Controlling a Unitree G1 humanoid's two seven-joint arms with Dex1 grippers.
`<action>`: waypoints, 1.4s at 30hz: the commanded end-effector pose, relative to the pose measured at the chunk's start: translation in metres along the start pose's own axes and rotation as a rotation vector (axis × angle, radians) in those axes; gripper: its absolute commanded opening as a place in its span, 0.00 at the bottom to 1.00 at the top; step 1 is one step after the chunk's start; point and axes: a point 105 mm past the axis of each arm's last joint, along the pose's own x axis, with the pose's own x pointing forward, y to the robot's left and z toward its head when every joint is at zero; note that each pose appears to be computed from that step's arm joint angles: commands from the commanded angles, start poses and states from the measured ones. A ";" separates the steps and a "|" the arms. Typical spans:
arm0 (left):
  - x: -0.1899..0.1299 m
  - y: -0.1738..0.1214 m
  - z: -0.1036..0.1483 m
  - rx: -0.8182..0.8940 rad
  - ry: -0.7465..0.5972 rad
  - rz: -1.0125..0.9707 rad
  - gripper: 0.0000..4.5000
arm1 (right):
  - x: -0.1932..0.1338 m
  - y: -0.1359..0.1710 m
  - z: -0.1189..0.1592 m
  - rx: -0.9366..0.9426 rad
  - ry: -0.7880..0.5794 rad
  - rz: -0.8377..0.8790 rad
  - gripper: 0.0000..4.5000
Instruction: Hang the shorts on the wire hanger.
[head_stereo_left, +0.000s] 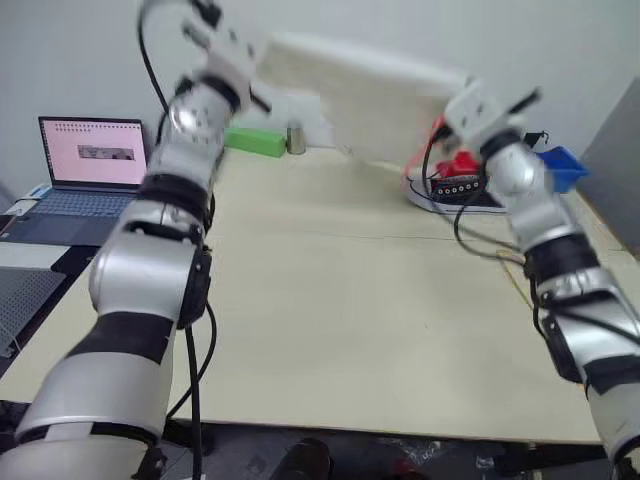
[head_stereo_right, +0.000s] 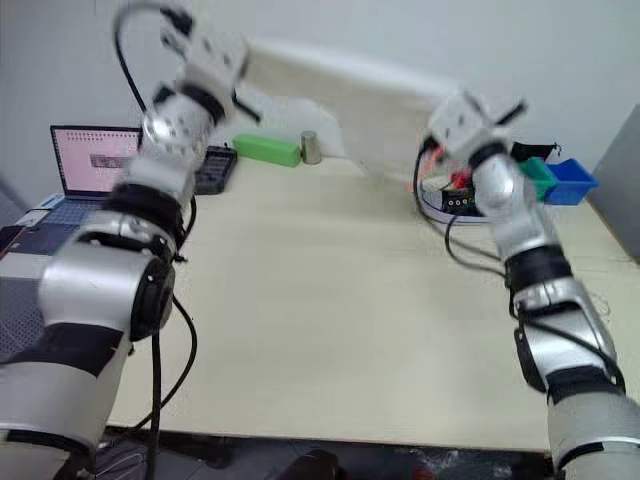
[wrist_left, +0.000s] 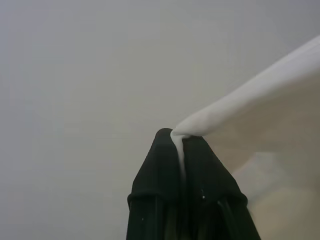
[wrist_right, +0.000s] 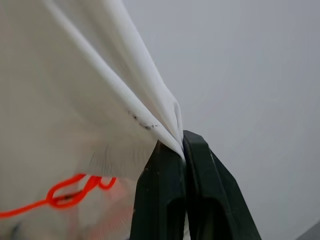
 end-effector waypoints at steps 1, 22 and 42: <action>-0.050 -0.098 -0.064 -0.052 0.139 -0.612 0.01 | -0.046 0.068 -0.017 0.055 0.107 0.413 0.00; -0.246 -0.143 -0.059 0.035 0.400 -1.393 0.01 | -0.149 0.148 -0.031 0.085 0.264 1.037 0.00; -0.020 0.024 -0.020 0.092 0.238 -0.096 0.01 | 0.018 -0.010 0.004 0.123 0.205 0.349 0.00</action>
